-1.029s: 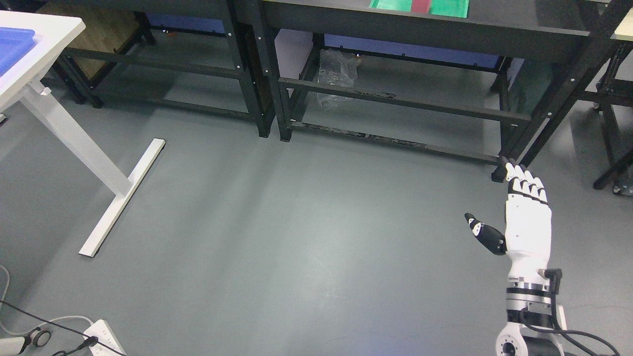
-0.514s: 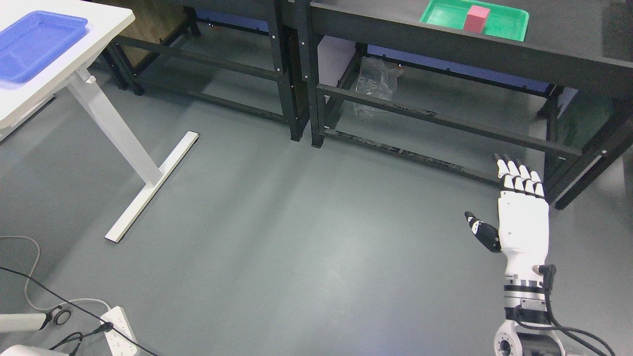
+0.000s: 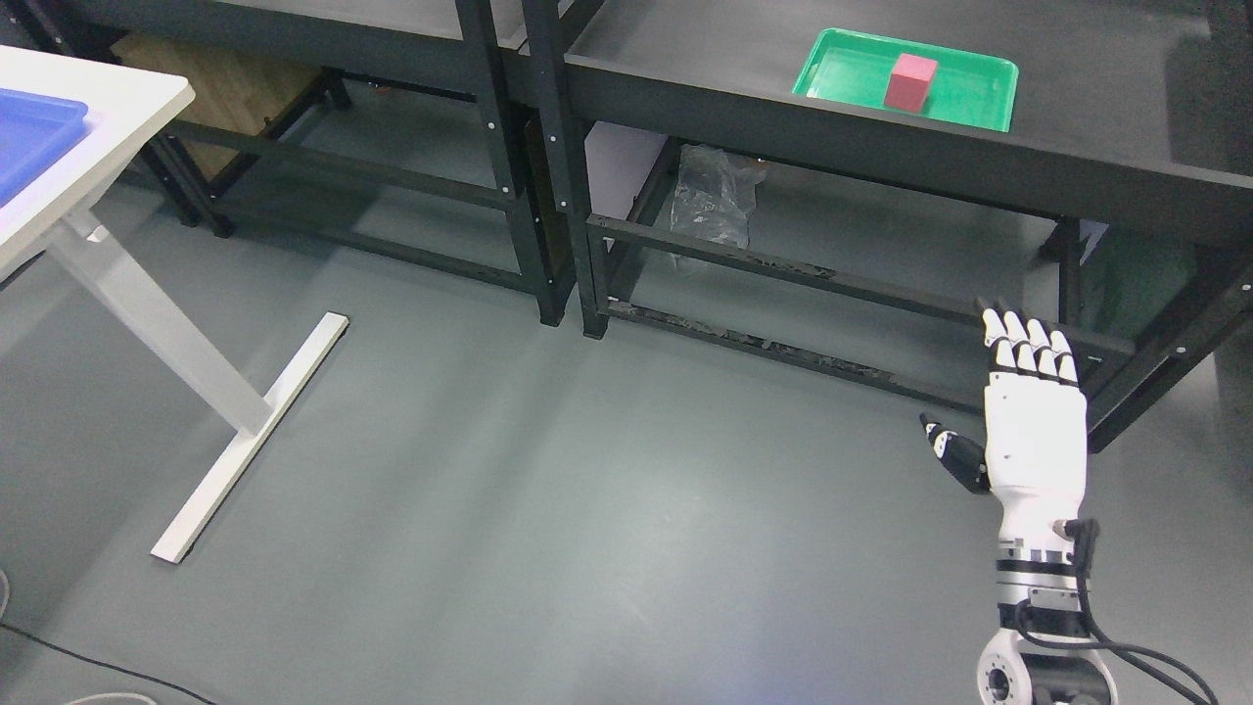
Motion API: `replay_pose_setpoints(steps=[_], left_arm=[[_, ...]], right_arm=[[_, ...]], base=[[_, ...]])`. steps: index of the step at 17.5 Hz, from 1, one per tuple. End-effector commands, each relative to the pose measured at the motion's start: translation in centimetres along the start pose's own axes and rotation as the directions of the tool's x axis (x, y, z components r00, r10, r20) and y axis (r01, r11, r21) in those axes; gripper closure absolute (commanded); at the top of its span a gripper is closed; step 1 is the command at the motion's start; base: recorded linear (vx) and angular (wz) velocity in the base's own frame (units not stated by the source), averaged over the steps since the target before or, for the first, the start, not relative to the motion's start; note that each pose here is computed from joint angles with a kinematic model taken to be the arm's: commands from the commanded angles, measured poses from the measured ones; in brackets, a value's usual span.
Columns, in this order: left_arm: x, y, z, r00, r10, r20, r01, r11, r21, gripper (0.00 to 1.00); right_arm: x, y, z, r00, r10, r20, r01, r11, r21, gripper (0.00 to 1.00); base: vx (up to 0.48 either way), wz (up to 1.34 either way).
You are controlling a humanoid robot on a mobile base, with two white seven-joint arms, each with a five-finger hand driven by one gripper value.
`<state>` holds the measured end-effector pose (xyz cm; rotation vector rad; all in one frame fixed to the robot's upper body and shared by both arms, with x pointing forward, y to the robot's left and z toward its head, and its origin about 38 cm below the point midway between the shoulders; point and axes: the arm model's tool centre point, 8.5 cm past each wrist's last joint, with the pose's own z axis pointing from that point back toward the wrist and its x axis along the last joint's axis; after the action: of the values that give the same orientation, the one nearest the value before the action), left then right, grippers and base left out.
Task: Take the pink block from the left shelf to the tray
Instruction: 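Approach the green tray and move the right hand beside the pink cube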
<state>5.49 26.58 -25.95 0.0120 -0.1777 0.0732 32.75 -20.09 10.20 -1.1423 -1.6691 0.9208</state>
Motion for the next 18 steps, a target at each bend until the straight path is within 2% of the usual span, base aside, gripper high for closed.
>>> replay_pose_setpoints(steps=[1,14,18], left_arm=[[0.79,1.13,0.00,1.000,0.004,0.020,-0.004,1.000,0.018,0.00],[0.79,1.13,0.00,1.000,0.004,0.020,-0.004,1.000,0.018,0.00],[0.69,1.14,0.01,1.000,0.004,0.019,-0.004,1.000,0.018,0.00]], right_arm=[[-0.55,-0.07,0.13,1.000,0.011,0.001,-0.011,1.000,0.010,0.00],[-0.63,0.44,0.38,1.000,0.008,-0.005,-0.008,0.998,0.061,0.00],[-0.92,0.37,0.43,0.996,-0.077,-0.033,0.079,0.996,0.052,0.00]], base=[[0.300,-0.11],[0.307,-0.09],[0.347,0.03]])
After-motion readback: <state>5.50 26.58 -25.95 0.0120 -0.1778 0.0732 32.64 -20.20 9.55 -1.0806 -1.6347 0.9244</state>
